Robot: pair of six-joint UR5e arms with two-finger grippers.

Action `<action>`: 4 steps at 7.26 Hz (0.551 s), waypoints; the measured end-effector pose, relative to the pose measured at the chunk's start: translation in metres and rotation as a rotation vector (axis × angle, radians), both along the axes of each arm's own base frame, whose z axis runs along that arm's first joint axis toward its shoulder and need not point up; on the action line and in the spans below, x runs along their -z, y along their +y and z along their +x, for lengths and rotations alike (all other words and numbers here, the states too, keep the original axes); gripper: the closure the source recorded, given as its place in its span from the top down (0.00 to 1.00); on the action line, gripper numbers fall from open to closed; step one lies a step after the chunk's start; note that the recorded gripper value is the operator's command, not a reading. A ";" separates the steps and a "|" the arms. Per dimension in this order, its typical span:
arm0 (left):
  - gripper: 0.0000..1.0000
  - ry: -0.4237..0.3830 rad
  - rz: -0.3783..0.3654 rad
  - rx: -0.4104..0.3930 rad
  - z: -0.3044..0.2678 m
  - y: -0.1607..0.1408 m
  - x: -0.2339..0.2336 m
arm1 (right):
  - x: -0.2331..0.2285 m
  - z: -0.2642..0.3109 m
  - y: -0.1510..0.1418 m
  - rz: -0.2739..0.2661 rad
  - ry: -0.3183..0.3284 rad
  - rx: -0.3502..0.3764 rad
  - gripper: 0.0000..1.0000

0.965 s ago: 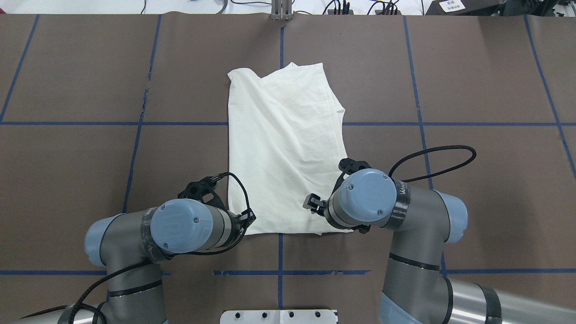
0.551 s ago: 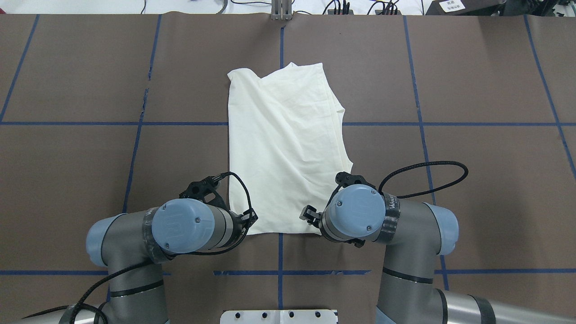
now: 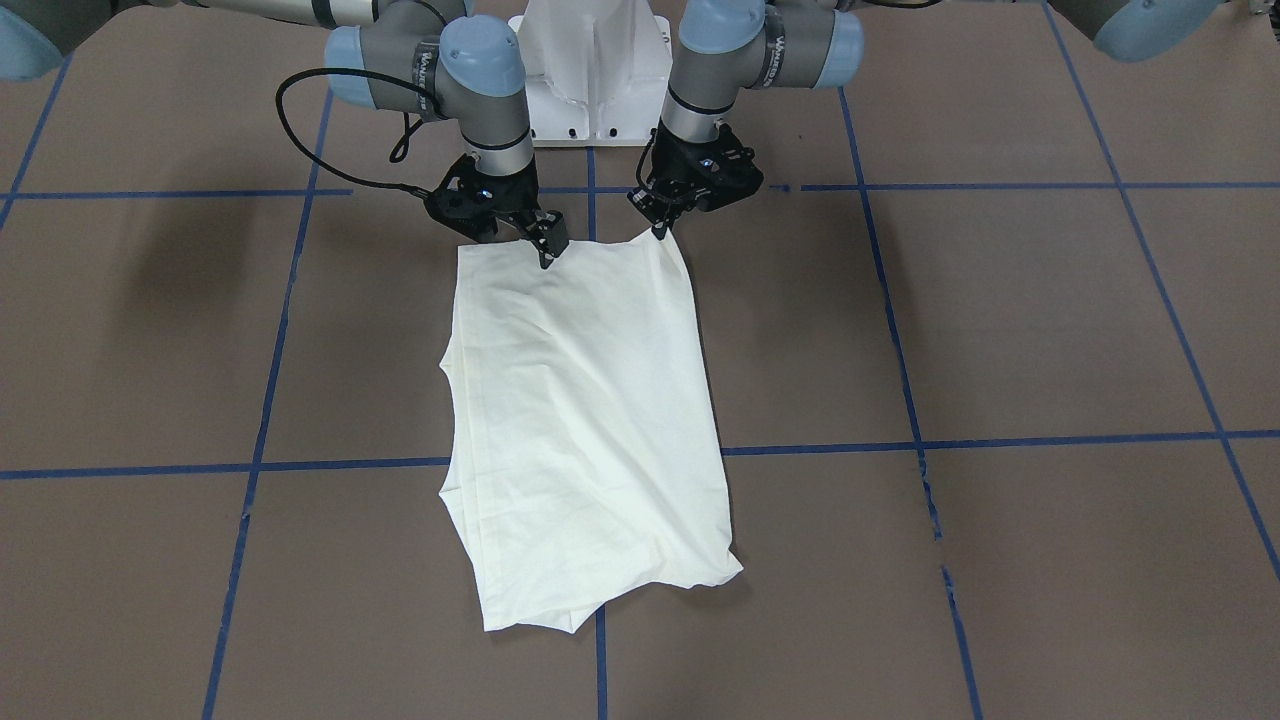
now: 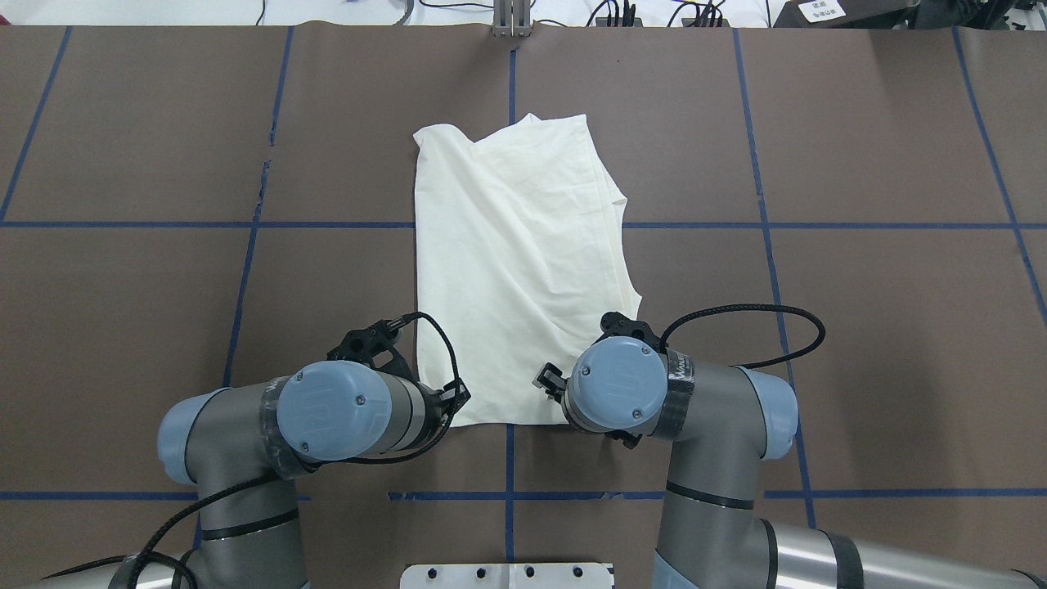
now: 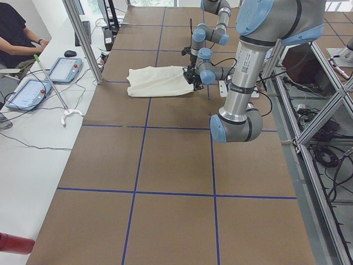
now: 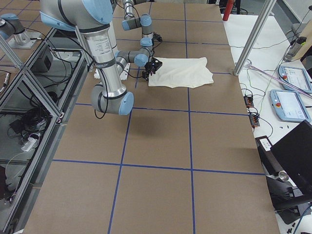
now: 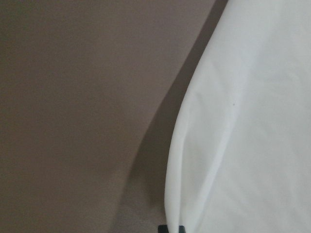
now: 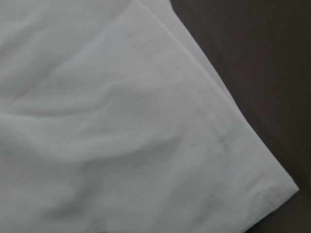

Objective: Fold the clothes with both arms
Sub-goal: 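Grasp the shirt's edge nearest the robot with both grippers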

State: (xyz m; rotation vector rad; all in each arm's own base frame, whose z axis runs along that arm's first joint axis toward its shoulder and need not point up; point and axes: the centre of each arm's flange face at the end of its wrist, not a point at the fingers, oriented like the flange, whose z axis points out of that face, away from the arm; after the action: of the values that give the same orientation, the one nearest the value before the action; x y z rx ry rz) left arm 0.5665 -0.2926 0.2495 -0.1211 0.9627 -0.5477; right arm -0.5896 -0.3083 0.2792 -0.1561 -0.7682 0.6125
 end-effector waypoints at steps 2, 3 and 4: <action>0.00 0.004 0.001 0.000 -0.001 0.000 0.002 | -0.002 -0.002 -0.001 -0.007 0.010 -0.005 0.86; 0.00 0.006 0.001 -0.001 -0.001 0.000 0.003 | -0.004 -0.002 -0.001 -0.009 0.013 -0.005 0.58; 0.00 0.007 0.001 -0.001 -0.001 0.001 0.003 | -0.004 0.000 0.000 -0.010 0.013 -0.005 0.38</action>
State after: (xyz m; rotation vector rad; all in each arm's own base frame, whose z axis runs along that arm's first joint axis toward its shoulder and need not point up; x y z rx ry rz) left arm 0.5651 -0.2921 0.2465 -0.1225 0.9692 -0.5461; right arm -0.5899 -0.3088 0.2834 -0.1591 -0.7538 0.6219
